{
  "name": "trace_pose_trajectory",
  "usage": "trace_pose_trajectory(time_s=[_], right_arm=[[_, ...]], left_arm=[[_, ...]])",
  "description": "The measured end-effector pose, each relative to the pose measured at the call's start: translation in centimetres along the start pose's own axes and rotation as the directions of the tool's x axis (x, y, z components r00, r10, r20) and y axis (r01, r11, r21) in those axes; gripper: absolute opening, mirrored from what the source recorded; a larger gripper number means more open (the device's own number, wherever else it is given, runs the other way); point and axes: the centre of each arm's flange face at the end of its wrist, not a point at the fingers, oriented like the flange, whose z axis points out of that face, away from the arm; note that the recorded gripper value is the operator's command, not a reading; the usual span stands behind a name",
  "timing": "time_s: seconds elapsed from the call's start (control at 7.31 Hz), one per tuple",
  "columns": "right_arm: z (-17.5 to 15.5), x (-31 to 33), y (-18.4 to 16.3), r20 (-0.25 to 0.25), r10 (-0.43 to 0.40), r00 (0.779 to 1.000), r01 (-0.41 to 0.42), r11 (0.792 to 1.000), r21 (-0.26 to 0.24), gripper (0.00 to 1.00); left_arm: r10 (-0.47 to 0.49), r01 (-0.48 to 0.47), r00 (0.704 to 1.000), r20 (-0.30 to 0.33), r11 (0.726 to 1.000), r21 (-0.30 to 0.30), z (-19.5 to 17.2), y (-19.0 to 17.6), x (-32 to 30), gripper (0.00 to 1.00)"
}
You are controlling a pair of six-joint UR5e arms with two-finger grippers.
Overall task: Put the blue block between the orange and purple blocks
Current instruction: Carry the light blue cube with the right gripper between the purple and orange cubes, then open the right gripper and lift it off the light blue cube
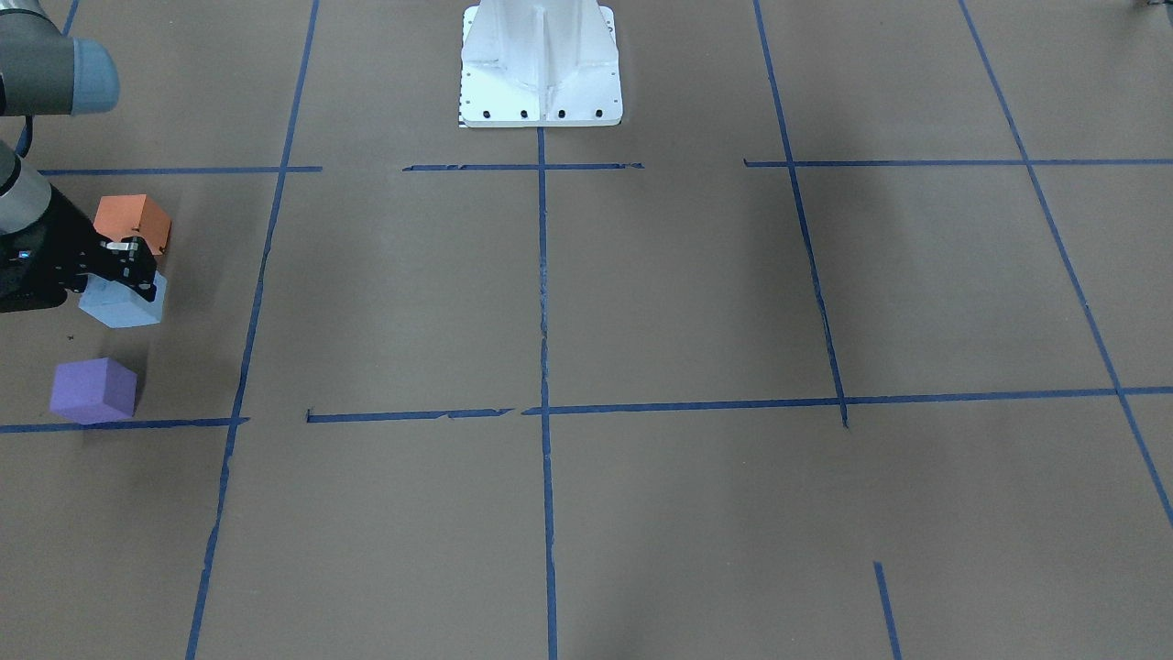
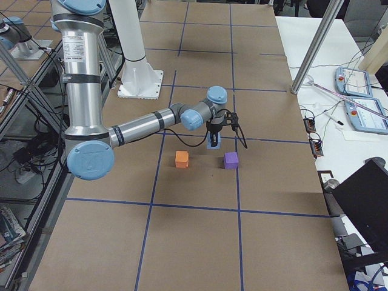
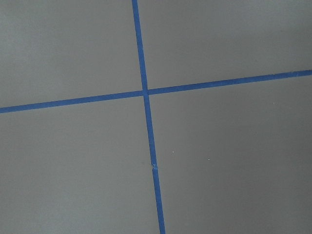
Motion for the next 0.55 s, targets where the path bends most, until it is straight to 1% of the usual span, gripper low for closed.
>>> trace_pose_trajectory(time_s=[0.14,0.27,0.41,0.55], right_arm=[[1.2,1.4,0.4,-0.013,0.010,1.000,-0.010,1.000,-0.010,0.34],[2.7,2.7,0.4,-0.017,0.010,1.000,-0.010,1.000,-0.007,0.45],[4.0,3.7,0.2,-0.006,0.004,1.000,-0.003,1.000,0.007,0.84],[4.8,4.0,0.2,0.004,-0.004,1.000,0.004,1.000,0.017,1.00]], left_arm=[[0.001,-0.001,1.000,0.000,1.000,0.001,0.0,0.0,0.1,1.00],[0.001,-0.001,1.000,0.000,1.000,0.002,-0.1,0.0,0.1,1.00],[0.001,-0.001,1.000,0.000,1.000,0.002,-0.1,0.0,0.1,1.00],[0.002,-0.002,1.000,0.000,1.000,0.002,-0.1,0.0,0.1,1.00]])
